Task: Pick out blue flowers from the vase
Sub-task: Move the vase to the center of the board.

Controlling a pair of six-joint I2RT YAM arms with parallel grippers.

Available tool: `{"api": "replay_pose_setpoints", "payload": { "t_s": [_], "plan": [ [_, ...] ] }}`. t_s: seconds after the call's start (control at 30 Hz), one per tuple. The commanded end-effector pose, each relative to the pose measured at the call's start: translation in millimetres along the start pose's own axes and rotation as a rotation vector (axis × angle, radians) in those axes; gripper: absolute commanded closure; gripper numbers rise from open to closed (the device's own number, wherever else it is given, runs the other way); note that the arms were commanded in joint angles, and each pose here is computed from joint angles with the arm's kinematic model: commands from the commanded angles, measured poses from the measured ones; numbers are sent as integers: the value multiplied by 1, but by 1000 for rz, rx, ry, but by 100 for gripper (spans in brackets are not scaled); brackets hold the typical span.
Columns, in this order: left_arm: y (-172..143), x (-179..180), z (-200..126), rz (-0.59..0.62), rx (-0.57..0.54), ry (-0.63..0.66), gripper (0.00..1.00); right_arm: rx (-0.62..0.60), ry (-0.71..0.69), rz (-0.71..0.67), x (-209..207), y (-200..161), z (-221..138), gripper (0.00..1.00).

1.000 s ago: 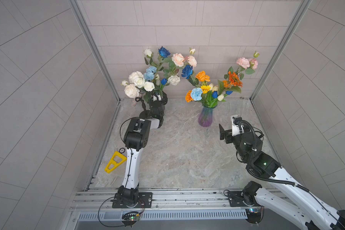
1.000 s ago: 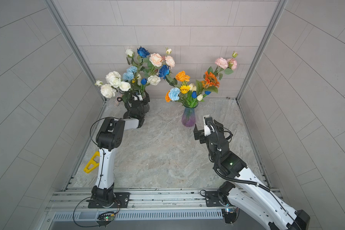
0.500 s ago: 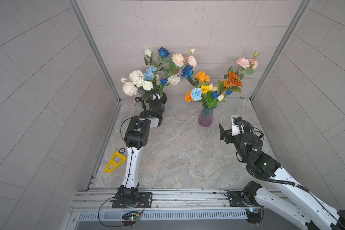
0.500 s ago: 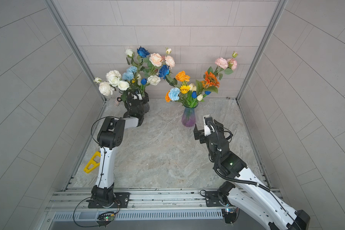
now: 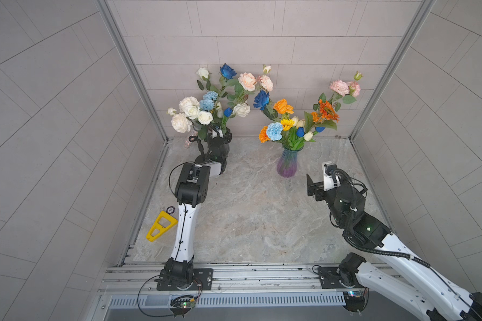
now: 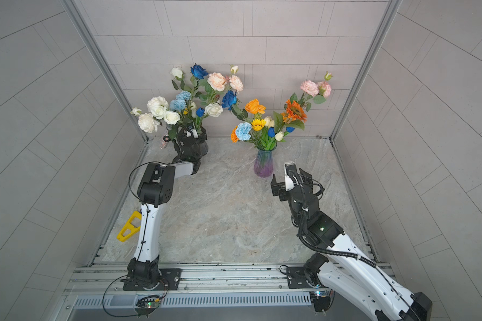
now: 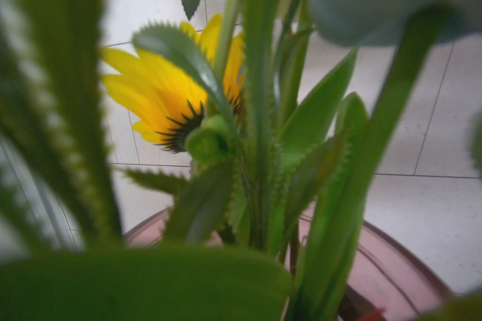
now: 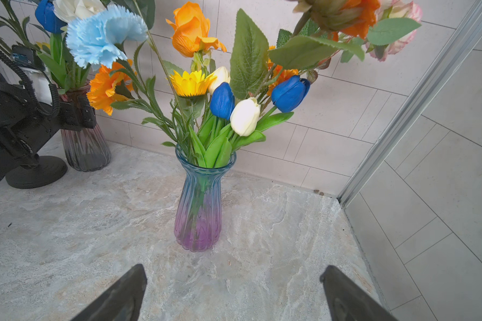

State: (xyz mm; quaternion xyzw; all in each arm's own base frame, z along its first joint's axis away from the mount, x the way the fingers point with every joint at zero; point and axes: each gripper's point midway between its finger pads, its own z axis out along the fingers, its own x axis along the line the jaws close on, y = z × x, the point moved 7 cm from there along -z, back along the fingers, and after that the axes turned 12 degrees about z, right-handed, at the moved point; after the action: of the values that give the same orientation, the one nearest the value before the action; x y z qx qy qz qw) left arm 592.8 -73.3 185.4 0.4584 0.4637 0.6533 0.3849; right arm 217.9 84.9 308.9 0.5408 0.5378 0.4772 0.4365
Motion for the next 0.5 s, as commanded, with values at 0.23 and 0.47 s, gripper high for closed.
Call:
{"api": "replay_pose_setpoints", "payload": {
  "t_s": [0.23,0.47],
  "plan": [
    [3,9,1,-13,-31,1,24,-32,-16,2,-4,3,-5,1],
    [12,8,-10,-29,-52,-54,30,-30,-9,4,-3,2,-5,1]
  ]
}}
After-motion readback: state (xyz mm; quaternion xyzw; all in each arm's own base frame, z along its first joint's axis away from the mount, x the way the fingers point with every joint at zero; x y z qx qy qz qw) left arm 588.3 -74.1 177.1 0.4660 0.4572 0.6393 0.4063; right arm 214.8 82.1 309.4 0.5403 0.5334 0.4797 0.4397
